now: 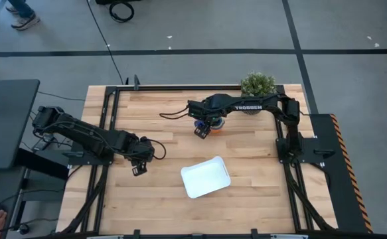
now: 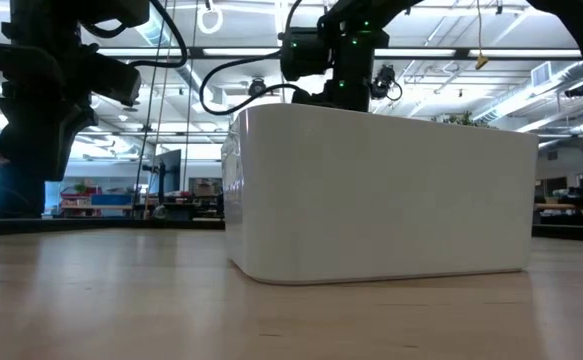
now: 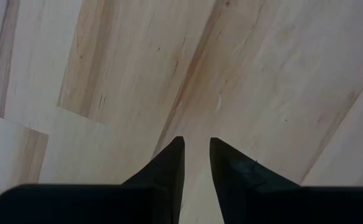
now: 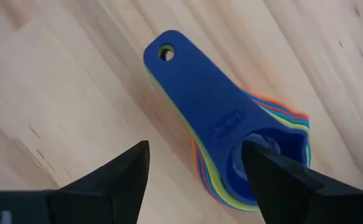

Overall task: Nest measuring cups in basket
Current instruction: Put the nested measuring cups into the white bin

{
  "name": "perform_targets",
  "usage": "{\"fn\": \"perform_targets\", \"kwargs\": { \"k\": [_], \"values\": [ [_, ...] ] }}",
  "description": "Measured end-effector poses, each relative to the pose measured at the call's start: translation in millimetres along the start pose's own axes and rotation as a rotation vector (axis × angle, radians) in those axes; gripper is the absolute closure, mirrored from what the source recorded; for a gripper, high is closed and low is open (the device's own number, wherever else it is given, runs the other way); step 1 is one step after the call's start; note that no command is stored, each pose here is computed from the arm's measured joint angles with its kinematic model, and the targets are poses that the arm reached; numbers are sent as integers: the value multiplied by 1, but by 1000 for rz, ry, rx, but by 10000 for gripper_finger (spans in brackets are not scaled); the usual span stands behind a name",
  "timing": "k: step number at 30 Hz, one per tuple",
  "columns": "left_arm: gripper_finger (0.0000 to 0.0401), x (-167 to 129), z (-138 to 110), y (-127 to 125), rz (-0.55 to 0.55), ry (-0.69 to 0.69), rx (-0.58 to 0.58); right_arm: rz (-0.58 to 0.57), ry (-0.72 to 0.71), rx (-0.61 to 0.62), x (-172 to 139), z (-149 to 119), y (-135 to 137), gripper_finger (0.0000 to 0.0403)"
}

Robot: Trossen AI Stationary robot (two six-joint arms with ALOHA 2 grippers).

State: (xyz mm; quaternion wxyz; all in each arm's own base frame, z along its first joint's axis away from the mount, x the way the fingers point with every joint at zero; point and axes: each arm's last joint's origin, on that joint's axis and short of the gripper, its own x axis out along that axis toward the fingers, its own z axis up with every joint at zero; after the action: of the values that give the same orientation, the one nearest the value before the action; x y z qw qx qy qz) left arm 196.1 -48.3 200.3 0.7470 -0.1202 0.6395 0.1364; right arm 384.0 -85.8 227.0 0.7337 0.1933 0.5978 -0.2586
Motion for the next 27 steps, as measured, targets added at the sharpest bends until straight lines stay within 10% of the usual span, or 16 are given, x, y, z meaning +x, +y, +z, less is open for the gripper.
{"fn": "perform_targets", "kwargs": {
  "k": [27],
  "values": [
    [317,0,0,0,0,1,-2,-46,105,-30,29,-22,-6,142]
  ]
}}
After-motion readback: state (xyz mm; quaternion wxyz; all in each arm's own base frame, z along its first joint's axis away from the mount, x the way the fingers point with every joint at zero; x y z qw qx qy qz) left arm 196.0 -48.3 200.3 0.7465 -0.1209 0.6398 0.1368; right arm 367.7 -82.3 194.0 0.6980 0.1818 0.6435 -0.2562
